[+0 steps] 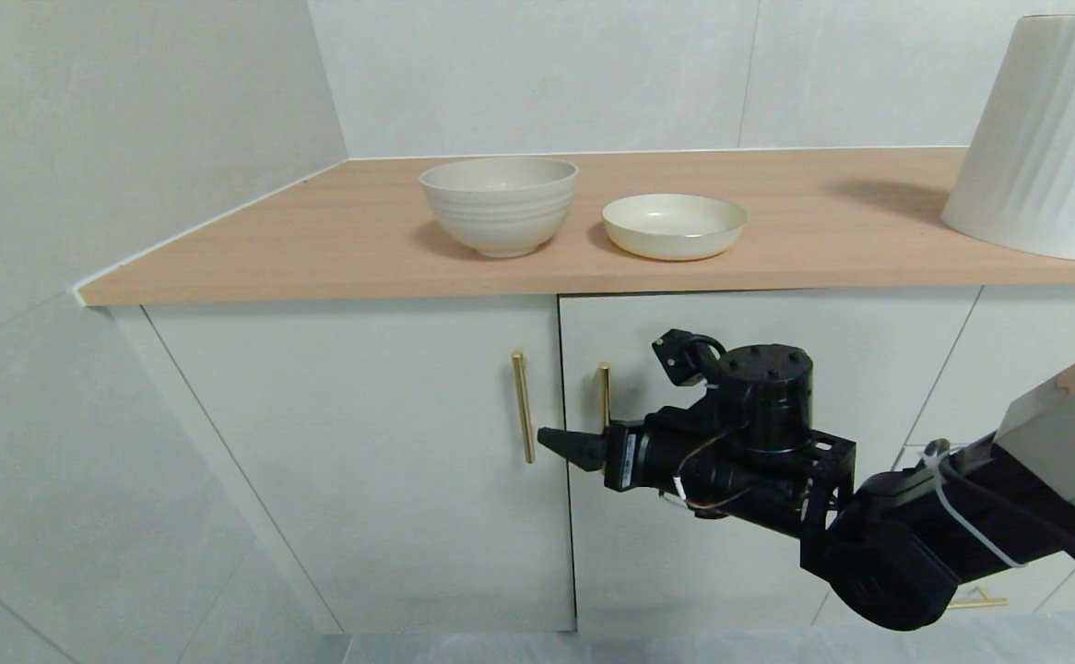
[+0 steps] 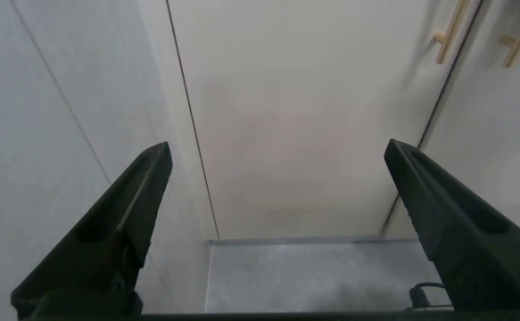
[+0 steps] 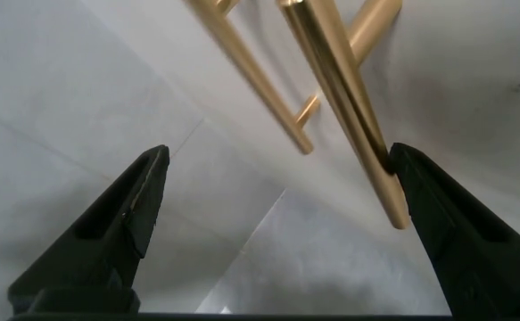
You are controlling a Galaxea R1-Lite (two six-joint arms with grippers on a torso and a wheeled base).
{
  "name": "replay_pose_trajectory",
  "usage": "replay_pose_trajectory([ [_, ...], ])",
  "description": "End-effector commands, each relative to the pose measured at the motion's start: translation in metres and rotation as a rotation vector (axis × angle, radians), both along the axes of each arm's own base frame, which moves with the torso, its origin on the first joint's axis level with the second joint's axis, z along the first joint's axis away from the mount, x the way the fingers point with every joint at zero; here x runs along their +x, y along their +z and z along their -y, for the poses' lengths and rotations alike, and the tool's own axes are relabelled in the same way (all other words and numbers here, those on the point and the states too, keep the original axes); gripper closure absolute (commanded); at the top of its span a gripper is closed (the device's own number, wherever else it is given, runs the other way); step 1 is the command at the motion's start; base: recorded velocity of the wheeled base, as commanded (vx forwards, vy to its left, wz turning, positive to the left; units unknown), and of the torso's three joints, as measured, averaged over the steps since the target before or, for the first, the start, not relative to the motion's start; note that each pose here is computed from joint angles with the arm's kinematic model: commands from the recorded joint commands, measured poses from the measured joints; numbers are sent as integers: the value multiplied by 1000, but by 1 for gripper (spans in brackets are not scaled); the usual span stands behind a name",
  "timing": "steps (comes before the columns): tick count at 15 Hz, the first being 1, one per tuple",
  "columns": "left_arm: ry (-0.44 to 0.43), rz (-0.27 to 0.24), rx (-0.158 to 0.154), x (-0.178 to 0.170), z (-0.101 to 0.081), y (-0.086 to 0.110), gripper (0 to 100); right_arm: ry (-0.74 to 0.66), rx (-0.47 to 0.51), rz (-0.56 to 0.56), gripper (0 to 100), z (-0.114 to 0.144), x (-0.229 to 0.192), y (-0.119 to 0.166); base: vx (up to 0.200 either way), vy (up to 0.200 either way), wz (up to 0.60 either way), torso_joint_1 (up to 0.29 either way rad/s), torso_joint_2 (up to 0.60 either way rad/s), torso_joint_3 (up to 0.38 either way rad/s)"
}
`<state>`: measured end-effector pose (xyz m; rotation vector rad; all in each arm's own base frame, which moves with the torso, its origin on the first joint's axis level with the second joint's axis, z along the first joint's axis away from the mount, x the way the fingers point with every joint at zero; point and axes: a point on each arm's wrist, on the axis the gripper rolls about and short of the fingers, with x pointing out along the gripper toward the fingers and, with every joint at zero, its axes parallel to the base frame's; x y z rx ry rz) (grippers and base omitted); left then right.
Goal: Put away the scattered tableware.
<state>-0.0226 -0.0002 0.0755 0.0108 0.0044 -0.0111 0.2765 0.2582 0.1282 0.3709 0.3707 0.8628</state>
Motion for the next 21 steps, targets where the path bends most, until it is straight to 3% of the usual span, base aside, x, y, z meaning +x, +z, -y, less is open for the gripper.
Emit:
replay_pose_trajectory([
  [1, 0, 0, 0, 0, 0, 0, 0, 39, 20, 13, 0, 6, -11, 13, 0, 0, 0, 0, 0, 0],
  [11, 0, 0, 0, 0, 0, 0, 0, 171, 35, -3, 0, 20, -31, 22, 0, 0, 0, 0, 0, 0],
  [15, 0, 5, 18, 0, 0, 0, 0, 195, 32, -11, 0, 23, -36, 22, 0, 0, 0, 0, 0, 0],
  [16, 0, 11, 26, 0, 0, 2, 0, 201, 34, -11, 0, 22, -38, 22, 0, 0, 0, 0, 0, 0],
  [18, -37, 53, 28, -7, 1, 24, 0, 214, 38, -6, 0, 22, -41, 25, 0, 0, 0, 0, 0, 0],
  [19, -70, 12, 24, -7, 1, 39, 0, 212, 39, -5, 0, 23, -42, 26, 0, 0, 0, 0, 0, 0],
  [20, -75, -1, 22, -6, 2, 42, 0, 214, 39, -5, 0, 23, -42, 26, 0, 0, 0, 0, 0, 0],
  [21, -125, -139, 14, 8, 3, 68, 0, 221, 38, -6, 0, 21, -44, 25, 0, 0, 0, 0, 0, 0],
])
